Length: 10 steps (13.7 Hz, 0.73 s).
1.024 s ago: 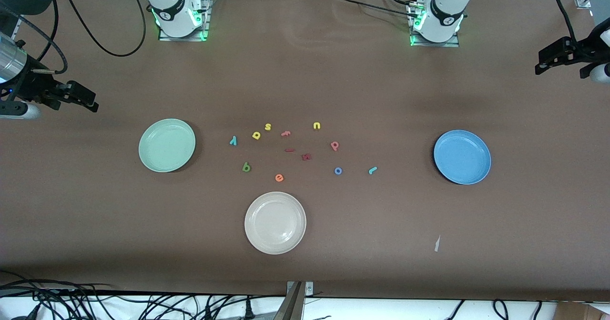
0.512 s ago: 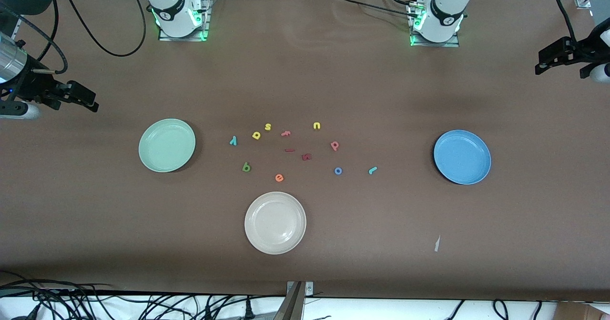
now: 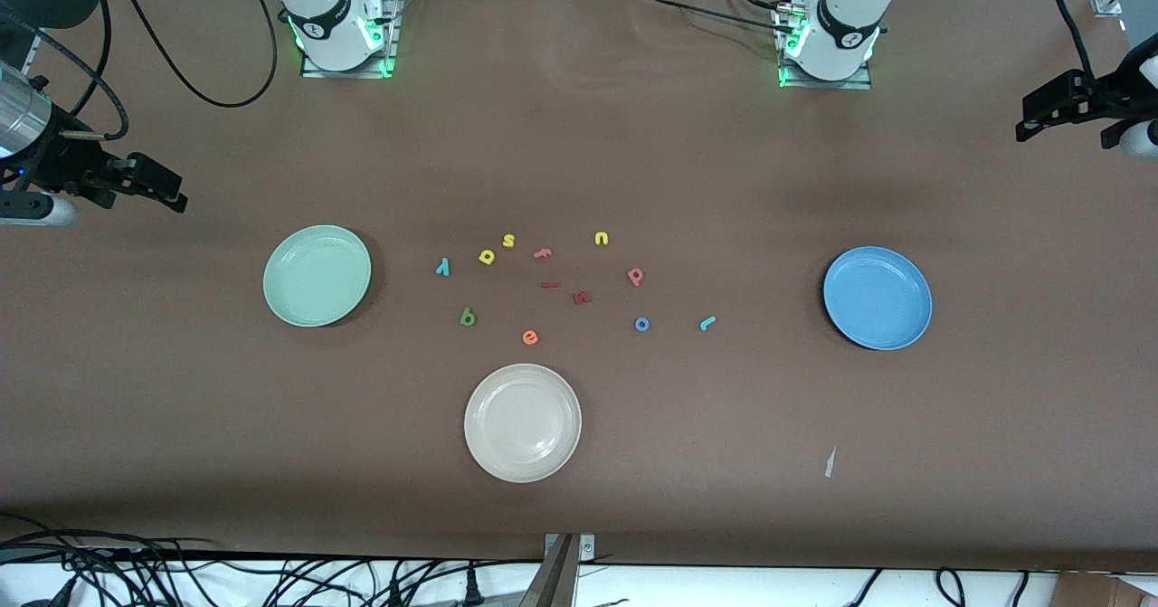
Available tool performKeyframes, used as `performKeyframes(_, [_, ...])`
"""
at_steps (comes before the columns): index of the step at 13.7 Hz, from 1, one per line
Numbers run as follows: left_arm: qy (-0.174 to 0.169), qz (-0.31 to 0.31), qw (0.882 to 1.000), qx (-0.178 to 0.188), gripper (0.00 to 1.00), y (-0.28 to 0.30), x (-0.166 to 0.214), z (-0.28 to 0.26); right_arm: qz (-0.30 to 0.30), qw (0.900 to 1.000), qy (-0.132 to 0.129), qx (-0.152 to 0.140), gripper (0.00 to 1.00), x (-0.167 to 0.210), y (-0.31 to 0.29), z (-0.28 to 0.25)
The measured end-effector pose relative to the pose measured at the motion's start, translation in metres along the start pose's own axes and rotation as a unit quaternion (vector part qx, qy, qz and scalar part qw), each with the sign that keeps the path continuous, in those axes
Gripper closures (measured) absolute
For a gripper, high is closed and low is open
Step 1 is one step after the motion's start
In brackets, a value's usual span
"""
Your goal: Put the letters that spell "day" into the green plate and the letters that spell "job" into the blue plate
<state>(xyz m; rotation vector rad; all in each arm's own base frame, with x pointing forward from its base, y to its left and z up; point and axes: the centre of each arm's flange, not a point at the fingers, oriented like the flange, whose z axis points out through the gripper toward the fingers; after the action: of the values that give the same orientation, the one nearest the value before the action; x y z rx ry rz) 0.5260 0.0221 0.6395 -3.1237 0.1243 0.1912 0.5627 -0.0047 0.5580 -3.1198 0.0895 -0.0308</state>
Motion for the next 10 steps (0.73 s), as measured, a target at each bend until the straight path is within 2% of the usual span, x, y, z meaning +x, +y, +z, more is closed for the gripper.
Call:
performKeyframes(6, [0.0,0.0,1.0,0.0,0.0,0.0,0.0,0.0,-0.016,1.0,-0.001,0.0,0.0,-0.001,-0.017,0.001])
performKeyframes(10, [0.0,0.0,1.0,0.0,0.0,0.0,0.0,0.0,-0.06,0.998,-0.021,0.001,0.0,0.008,-0.07,0.039])
